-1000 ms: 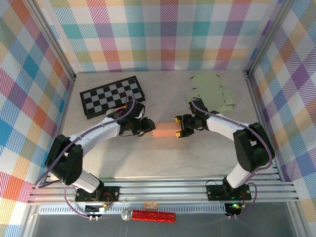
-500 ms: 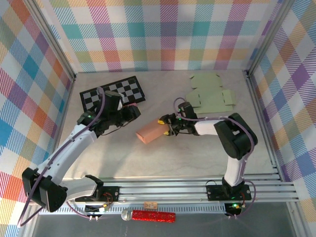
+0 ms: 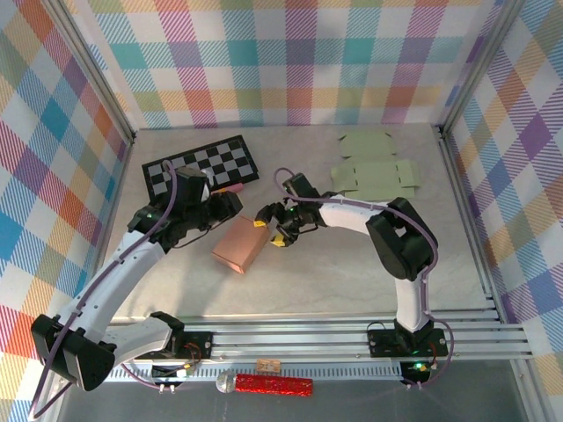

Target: Fold the paper box

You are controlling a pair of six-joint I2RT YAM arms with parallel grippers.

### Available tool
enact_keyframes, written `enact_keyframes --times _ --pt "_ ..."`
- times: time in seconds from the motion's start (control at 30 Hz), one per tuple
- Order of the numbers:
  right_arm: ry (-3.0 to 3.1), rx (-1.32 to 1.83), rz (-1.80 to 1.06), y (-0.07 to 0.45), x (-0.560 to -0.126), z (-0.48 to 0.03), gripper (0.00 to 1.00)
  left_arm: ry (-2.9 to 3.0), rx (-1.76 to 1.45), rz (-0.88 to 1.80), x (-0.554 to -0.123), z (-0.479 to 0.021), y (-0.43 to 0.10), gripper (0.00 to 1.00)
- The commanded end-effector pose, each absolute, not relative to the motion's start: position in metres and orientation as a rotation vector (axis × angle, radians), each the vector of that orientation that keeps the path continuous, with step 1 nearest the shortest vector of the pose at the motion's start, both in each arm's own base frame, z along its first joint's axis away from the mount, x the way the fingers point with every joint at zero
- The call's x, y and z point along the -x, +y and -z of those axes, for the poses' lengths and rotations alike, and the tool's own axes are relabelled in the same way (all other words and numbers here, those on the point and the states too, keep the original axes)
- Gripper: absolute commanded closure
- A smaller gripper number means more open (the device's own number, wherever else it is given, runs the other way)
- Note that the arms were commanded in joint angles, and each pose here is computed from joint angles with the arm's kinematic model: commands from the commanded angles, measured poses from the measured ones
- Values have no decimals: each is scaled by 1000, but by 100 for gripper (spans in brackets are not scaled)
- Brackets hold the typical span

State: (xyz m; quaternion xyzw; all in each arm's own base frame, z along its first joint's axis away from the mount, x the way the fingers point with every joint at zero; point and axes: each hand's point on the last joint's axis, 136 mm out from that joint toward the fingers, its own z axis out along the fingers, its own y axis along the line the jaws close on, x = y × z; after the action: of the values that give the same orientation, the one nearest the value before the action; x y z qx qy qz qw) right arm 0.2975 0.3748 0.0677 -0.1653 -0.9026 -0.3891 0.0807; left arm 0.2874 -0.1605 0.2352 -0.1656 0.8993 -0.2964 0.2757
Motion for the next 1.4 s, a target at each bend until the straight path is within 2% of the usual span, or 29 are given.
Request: enact_keyframes --times 0.0,0.1,0.3,0.83,1.2,1.37 --pt "-2760 442 872 334 -265 -62 27 2426 445 799 -283 -231 -156 56" --pt "-2800 350 929 339 -264 -76 30 2444 434 816 -277 -226 -158 56" --pt "-2821 173 1045 383 -274 -83 40 2441 397 815 -262 -220 -152 56" --pt "-2728 154 1046 450 -272 -54 54 2371 356 709 -211 -230 -113 56" --pt "-2713 183 1121 513 -274 -44 57 2371 326 732 -177 -244 -102 56" --pt "-2752 212 1110 515 -280 -45 57 2385 313 774 -163 -242 -103 53"
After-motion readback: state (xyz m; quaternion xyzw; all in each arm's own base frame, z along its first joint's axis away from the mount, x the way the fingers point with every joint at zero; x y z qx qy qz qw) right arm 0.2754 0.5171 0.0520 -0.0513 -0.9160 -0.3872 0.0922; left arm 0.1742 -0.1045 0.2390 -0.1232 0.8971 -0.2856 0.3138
